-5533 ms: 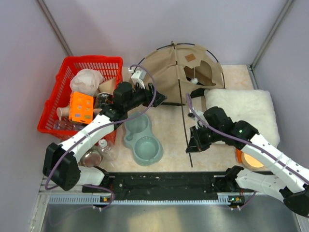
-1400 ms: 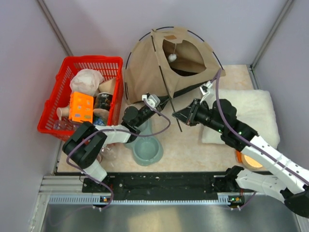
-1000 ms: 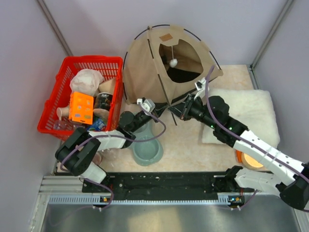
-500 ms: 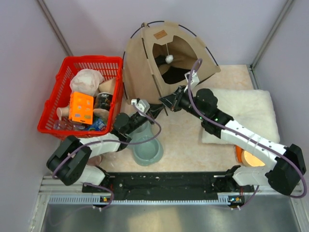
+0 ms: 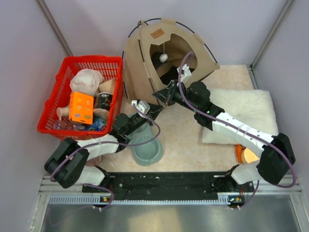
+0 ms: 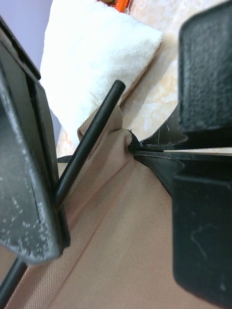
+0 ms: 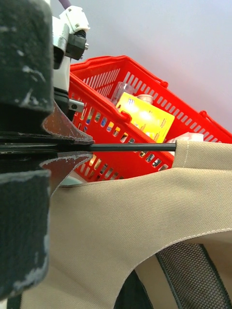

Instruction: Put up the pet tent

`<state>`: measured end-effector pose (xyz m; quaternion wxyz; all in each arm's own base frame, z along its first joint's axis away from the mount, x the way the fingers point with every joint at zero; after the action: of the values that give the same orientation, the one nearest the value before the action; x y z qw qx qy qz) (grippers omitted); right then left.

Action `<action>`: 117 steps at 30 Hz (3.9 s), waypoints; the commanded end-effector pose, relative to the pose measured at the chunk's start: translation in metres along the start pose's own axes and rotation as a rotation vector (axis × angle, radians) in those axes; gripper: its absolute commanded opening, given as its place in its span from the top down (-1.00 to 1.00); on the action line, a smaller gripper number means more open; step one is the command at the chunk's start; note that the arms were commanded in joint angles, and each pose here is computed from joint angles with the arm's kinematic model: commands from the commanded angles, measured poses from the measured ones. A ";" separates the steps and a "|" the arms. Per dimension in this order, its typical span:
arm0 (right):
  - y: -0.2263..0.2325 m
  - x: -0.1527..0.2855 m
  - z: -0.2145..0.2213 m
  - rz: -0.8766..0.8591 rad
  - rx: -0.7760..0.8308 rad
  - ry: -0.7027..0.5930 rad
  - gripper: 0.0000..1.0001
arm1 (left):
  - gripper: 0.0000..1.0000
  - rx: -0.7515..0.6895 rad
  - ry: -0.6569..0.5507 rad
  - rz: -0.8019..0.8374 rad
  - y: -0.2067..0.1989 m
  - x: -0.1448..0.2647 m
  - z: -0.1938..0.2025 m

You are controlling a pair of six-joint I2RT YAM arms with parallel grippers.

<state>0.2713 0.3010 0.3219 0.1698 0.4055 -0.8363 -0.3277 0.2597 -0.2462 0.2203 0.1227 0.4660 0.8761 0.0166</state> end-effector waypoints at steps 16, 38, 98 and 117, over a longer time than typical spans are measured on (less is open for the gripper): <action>0.015 -0.019 -0.110 -0.071 0.122 -0.378 1.00 | 1.00 0.114 0.245 0.238 -0.055 0.044 0.055; -0.006 -0.027 -0.100 -0.044 0.122 -0.358 1.00 | 1.00 0.115 0.254 0.231 -0.057 0.046 0.055; -0.014 -0.012 -0.039 -0.049 0.107 -0.215 1.00 | 1.00 0.139 0.040 0.153 -0.043 0.021 0.001; -0.004 0.004 -0.014 -0.049 0.175 -0.155 1.00 | 1.00 0.237 -0.107 0.133 -0.040 0.013 -0.029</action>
<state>0.2762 0.2987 0.3174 0.1066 0.4363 -0.8420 -0.2989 0.2361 -0.2404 0.2141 0.0724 0.4643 0.8802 -0.0661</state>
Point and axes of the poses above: each gripper's point midway between its finger pads, its own x axis back along the fingers, its own y axis along the line the jaws close on, z = x × y, the point moved 6 cm from there along x, back along the fingers, and after that the axes turned 6 degrees about -x, right-handed, at the moved point
